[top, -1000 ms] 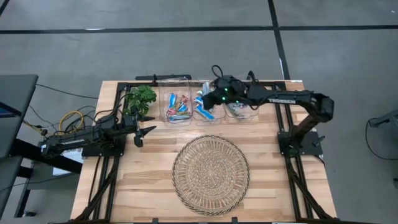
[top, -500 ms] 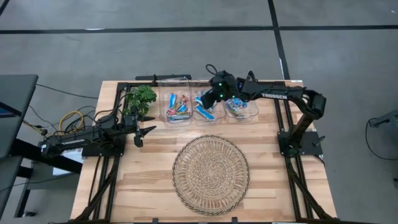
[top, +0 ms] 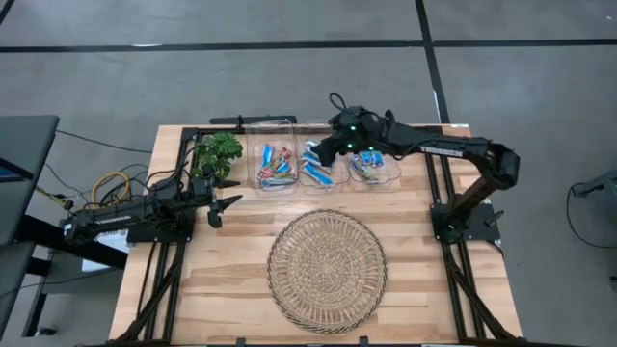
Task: Pick and place Granola Bars by type
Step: Return to Home Position
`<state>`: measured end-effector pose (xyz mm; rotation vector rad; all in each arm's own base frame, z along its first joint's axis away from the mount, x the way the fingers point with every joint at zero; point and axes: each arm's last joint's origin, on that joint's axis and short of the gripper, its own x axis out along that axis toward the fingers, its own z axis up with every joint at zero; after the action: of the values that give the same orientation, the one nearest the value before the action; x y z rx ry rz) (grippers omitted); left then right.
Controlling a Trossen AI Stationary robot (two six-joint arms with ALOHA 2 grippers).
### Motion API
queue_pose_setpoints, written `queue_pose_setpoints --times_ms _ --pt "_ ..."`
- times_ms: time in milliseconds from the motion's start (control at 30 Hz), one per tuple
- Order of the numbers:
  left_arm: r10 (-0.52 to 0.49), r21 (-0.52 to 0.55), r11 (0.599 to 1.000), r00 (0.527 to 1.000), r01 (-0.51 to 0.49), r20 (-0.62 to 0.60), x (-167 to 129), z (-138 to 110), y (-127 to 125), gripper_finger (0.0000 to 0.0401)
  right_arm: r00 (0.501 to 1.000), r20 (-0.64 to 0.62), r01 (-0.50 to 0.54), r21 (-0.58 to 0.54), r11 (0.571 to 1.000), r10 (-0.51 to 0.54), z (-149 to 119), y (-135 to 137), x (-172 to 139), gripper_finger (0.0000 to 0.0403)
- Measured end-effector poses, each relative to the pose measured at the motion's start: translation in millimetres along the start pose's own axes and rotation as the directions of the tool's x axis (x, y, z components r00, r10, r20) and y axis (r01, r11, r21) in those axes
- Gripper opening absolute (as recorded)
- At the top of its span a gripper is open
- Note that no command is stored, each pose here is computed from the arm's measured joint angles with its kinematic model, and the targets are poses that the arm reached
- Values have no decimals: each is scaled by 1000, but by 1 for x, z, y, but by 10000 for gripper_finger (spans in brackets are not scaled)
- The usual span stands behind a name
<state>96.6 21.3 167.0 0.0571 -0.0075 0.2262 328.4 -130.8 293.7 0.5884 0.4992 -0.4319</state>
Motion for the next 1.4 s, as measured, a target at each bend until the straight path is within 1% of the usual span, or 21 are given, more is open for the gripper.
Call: queue_pose_setpoints --times_ms 67,133,267,333,433,533,600,700,833,1000,1133,1300,1400 --pt "0 0 1000 1000 0 -1 0 0 0 183 1000 17 -16 -8 1000 16 1 6 -12 271" --pt "0 0 1000 1000 0 -1 0 0 0 183 999 23 -30 -16 999 30 -4 9 -24 271" --pt "0 0 1000 1000 0 -1 0 0 0 183 997 20 -69 -45 997 70 -27 15 -48 271" --pt "-1 0 1000 1000 1 -1 0 0 0 183 995 28 -97 -80 992 100 -43 15 -59 271" --pt "-1 0 1000 1000 1 -1 0 0 0 183 987 78 -129 -154 980 142 -74 12 -72 271" --pt "0 0 1000 1000 0 -1 0 0 0 183 963 145 -192 -210 959 225 -108 9 -84 271" --pt "-1 0 1000 1000 1 0 0 0 0 183 941 162 -257 -236 937 299 -132 6 -90 271" --pt "-1 0 1000 1000 1 -1 0 0 0 183 913 166 -330 -233 915 372 -161 -1 -101 271" --pt "-1 0 1000 1000 1 -1 0 0 0 183 899 152 -370 -239 898 411 -189 -12 -113 271" --pt "-1 0 1000 1000 1 -1 0 0 0 183 854 142 -454 -266 850 501 -213 -20 -128 271" --pt "-1 0 1000 1000 1 0 0 0 0 183 807 161 -512 -289 809 569 -225 -26 -139 271" --pt "-1 0 1000 1000 1 -1 0 0 0 183 786 146 -507 -403 762 600 -236 -33 -145 271" --pt "-1 0 1000 1000 1 -1 0 0 0 183 788 157 -488 -429 760 595 -242 -39 -146 271"
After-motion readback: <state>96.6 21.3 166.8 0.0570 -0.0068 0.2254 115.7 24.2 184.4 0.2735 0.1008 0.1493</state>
